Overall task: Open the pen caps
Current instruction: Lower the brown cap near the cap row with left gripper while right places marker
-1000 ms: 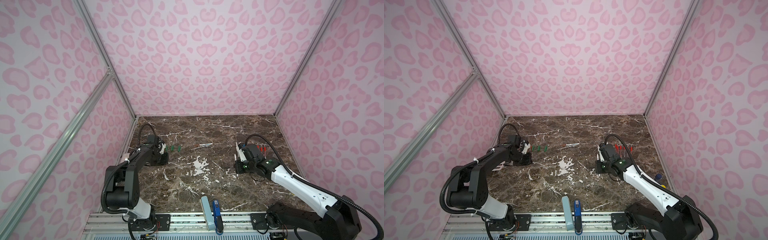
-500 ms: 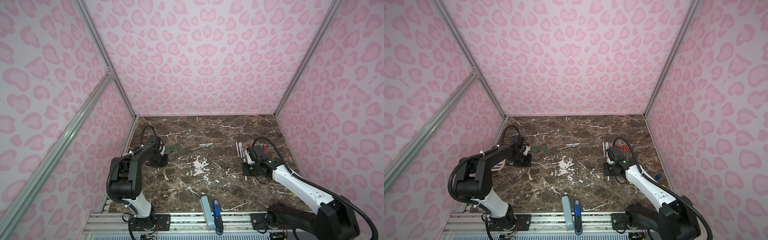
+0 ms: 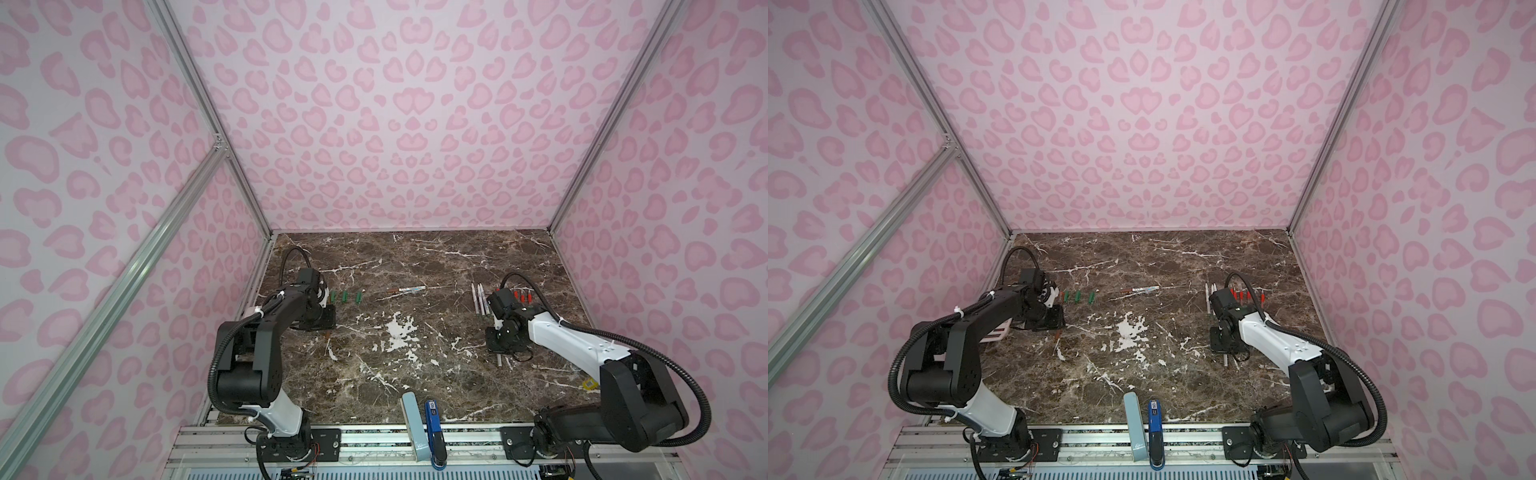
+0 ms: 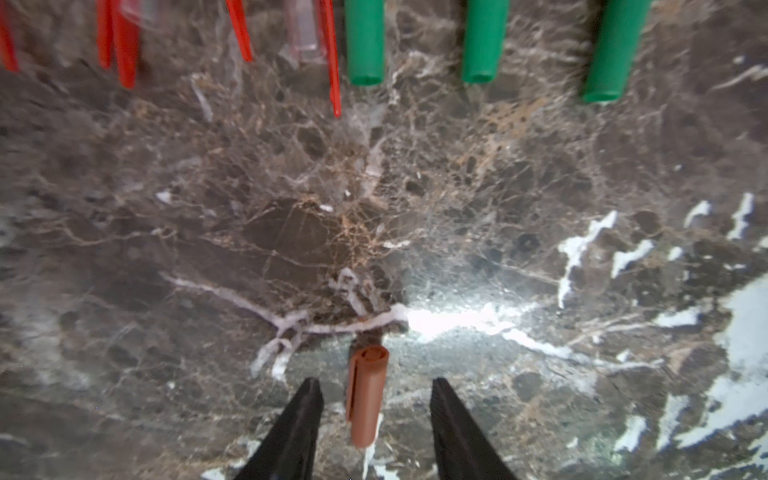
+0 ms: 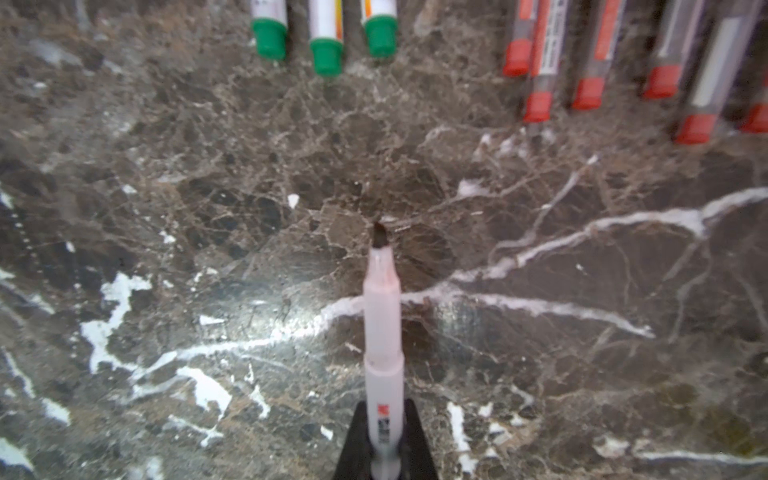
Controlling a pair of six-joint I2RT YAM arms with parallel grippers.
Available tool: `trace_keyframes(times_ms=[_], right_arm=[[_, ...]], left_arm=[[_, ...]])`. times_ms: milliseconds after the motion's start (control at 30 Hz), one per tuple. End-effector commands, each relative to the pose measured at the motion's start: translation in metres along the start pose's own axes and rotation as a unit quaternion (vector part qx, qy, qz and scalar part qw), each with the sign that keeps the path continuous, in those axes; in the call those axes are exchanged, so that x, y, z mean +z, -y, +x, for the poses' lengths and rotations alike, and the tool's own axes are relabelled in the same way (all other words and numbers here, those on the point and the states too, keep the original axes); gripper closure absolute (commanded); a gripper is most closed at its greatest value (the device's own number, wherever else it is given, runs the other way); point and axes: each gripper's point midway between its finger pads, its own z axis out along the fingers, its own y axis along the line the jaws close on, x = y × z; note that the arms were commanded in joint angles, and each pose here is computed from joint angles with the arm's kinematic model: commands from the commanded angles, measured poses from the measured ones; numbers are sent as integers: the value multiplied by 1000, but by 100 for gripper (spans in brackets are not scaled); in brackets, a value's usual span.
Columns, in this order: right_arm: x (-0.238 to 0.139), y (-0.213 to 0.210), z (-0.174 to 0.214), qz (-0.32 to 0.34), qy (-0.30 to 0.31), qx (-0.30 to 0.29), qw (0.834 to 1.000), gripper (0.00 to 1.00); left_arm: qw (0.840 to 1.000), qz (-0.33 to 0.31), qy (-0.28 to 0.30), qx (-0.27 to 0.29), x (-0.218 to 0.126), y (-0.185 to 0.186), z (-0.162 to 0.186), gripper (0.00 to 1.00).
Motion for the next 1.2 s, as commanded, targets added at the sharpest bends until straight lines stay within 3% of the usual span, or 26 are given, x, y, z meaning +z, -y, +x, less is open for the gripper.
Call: trace_keyframes(times_ms=[0, 367, 500, 800, 1167], right_arm=[[5, 4, -4, 10, -3, -7, 1000, 99], [23, 7, -6, 19, -17, -11, 1000, 91], [26, 7, -3, 18, -23, -10, 1000, 83], [18, 3, -9, 5, -11, -9, 1000, 66], [-50, -43, -67, -62, 83, -54, 993, 50]], left_arm=[[1000, 8, 24, 8, -16, 6, -3, 45], [980, 52, 182, 61, -74, 26, -11, 17], [976, 51, 205, 51, -86, 18, -14, 10], [972, 63, 225, 28, -97, 12, -17, 7], [970, 57, 236, 23, -106, 6, -19, 5]])
